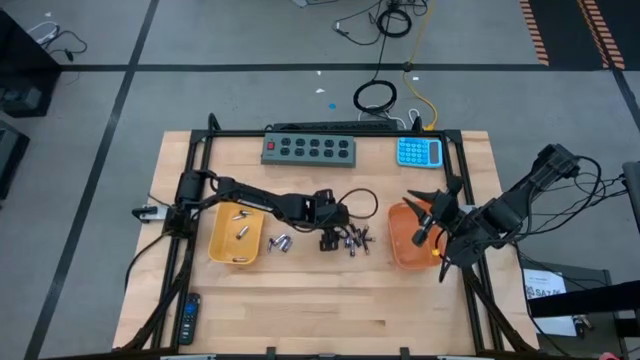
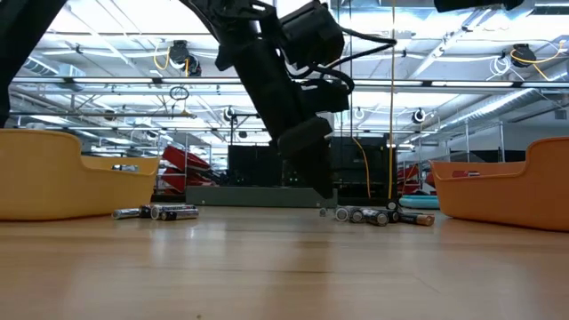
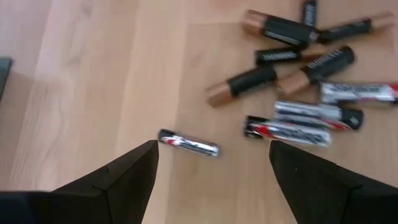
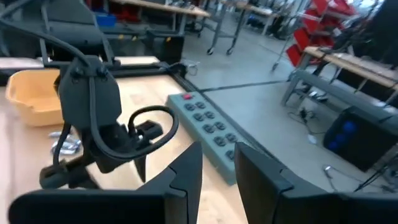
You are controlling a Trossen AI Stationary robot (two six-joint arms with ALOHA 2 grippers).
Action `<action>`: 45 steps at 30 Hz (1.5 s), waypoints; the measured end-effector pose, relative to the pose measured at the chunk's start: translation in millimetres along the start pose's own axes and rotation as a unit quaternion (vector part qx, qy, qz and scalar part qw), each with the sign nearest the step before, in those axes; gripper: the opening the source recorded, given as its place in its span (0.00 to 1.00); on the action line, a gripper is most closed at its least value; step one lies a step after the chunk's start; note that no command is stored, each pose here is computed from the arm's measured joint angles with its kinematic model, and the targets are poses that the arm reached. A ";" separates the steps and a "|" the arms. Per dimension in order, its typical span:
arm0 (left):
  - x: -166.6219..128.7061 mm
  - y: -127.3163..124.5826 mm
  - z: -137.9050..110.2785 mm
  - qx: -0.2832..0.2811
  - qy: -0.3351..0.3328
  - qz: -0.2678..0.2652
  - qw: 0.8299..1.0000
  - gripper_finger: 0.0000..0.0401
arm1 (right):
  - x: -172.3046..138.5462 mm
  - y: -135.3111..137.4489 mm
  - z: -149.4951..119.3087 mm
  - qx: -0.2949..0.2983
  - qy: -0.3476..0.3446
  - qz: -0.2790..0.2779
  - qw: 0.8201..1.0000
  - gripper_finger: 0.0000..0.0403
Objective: Sort batteries
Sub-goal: Put the silver battery into the yellow bin
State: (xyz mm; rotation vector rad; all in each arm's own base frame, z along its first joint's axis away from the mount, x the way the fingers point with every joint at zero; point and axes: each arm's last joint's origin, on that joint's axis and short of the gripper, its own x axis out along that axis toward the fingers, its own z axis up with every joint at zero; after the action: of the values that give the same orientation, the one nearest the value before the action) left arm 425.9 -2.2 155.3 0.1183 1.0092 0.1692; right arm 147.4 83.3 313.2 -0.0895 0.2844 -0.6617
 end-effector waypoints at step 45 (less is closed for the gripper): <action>-24.6 17.3 9.3 -0.190 0.078 0.062 0.977 0.79 | 7.3 2.1 -15.8 -0.063 0.059 -0.001 0.996 0.21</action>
State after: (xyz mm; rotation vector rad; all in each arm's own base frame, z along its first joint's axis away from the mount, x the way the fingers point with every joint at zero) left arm 419.4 9.7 183.7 -0.1838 1.1085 0.4885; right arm 149.7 80.5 296.0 -0.1719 0.4389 -0.6524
